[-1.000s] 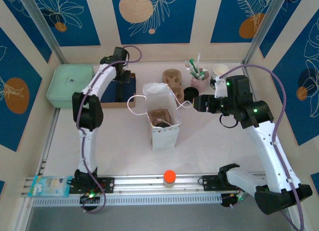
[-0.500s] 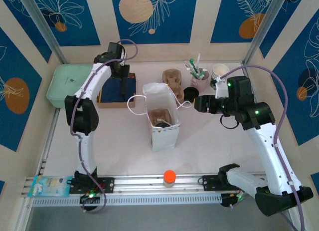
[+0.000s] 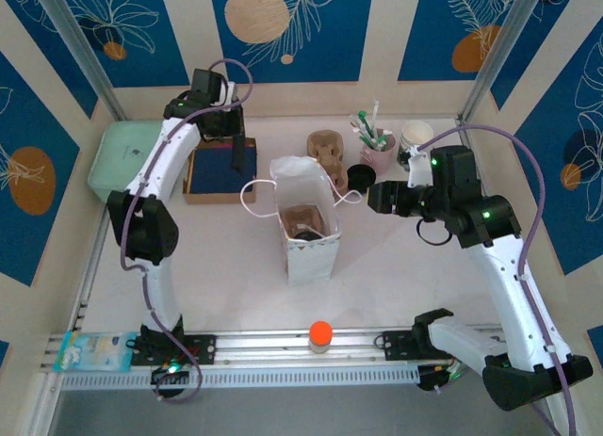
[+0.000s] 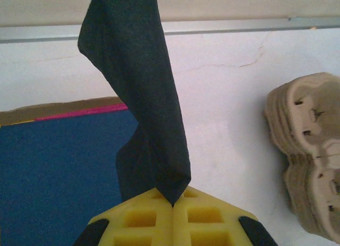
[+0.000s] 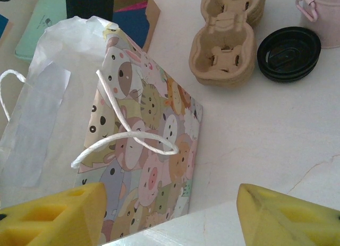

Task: Pack the takeout coffee

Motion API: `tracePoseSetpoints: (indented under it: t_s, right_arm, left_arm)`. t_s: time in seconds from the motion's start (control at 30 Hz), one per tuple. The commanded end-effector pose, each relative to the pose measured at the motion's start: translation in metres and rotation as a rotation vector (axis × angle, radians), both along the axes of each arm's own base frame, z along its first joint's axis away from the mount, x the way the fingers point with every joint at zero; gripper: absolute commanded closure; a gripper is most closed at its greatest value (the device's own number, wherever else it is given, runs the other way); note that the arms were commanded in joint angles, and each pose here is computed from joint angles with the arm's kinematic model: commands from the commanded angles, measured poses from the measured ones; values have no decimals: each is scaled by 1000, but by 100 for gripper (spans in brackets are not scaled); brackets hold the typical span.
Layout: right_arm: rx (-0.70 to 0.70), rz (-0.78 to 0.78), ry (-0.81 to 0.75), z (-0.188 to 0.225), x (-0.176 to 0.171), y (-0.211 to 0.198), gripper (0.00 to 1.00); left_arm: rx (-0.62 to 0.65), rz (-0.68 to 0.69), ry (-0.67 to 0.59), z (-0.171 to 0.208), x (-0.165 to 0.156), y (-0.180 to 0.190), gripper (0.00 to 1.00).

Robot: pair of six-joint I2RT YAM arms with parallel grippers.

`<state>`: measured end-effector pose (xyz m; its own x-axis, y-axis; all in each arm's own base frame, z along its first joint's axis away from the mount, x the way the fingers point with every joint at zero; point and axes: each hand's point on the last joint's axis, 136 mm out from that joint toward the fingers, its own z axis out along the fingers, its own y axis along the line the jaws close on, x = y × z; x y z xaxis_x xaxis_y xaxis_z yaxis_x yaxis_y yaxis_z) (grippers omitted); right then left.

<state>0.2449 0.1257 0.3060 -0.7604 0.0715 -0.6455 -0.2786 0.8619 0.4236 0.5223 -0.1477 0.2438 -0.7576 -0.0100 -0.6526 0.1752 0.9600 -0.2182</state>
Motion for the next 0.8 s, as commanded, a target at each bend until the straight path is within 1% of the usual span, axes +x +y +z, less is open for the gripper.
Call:
tracePoseSetpoints:
  t_s: [0.0,0.37,0.77]
  right_arm:
    - [22,9,0,1,-4,3,34]
    - [26,10,2,0,-5,4,34]
    - [34,9,5,-2,-5,5,34]
  left_arm:
    - [-98,-26,-75,41,-7,-7,100]
    - [-245,-104,-182,93,-25,-27,100]
    - [-361,-219,-321,152,-54,-50,100]
